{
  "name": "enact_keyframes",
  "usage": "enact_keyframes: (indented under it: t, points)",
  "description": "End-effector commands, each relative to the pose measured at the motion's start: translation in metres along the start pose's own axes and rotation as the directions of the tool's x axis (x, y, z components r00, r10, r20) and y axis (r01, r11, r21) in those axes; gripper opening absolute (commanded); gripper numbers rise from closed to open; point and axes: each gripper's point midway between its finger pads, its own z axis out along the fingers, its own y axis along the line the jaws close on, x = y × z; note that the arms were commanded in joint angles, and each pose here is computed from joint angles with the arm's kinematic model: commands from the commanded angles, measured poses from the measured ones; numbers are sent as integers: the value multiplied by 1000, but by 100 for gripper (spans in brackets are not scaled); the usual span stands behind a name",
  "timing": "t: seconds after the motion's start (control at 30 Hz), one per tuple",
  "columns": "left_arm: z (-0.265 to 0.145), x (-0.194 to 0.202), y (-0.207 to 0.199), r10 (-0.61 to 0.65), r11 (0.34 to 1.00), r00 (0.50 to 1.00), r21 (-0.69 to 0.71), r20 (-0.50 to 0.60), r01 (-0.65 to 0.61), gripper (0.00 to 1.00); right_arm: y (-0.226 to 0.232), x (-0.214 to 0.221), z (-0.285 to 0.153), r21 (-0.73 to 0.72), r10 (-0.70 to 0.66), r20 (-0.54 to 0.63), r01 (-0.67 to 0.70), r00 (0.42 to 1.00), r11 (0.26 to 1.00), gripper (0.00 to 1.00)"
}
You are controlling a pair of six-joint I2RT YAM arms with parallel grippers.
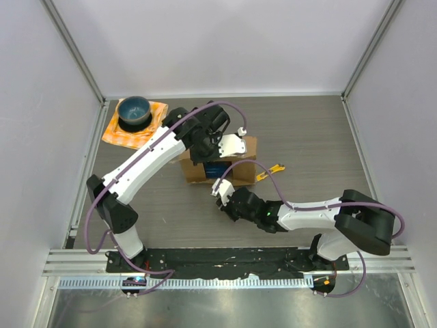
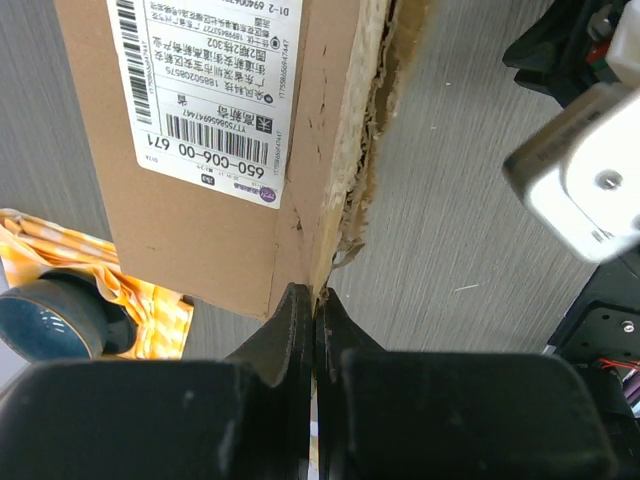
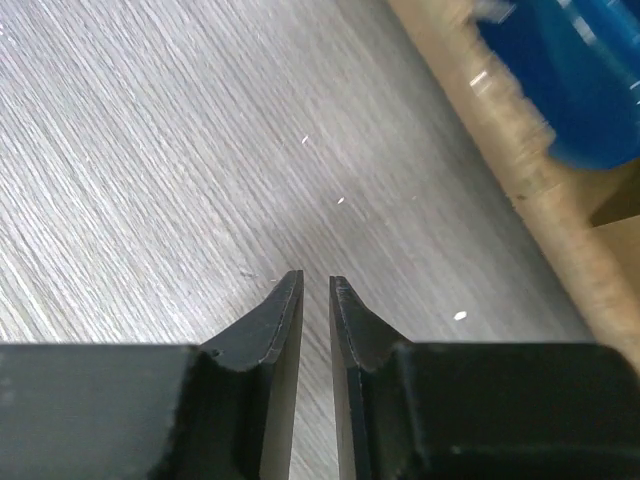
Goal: Unpack the express box
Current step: Open the express box at the center of the board.
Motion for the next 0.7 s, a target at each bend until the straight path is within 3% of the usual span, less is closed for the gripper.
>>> enact_keyframes:
  t: [0.0, 0.2, 0.27, 0.3, 0.33, 0.4, 0.5, 0.67]
  points:
    - [-33, 39, -40, -12, 989, 990, 145, -142, 33, 0, 6, 14, 6, 27, 149, -36, -148, 988, 989, 23]
    - [-40, 42, -41, -13, 991, 991, 130, -130, 30, 0, -1, 14, 3, 68, 163, -44, -159, 986, 985, 26]
    - [-39, 45, -44, -14, 990, 990, 136, -143, 34, 0, 5, -9, -6, 35, 146, 19, -146, 989, 989, 31]
    - [-38, 47, -45, -15, 990, 989, 139, -148, 36, 0, 5, -39, -21, 24, 116, 117, -119, 986, 993, 34]
    - [-37, 48, -46, -17, 989, 987, 140, -157, 40, 0, 16, -49, -30, 2, 73, 160, -75, 984, 997, 44]
    - [-34, 50, -48, -28, 988, 985, 146, -172, 53, 0, 12, -80, -52, 34, 3, 282, -14, 959, 999, 53]
    - [-31, 47, -52, -38, 985, 983, 157, -178, 66, 0, 10, -101, -67, 76, -45, 344, 20, 938, 997, 68]
    - [-32, 42, -58, -35, 986, 984, 153, -175, 63, 0, -15, -119, -71, 254, -163, 378, 67, 911, 965, 69]
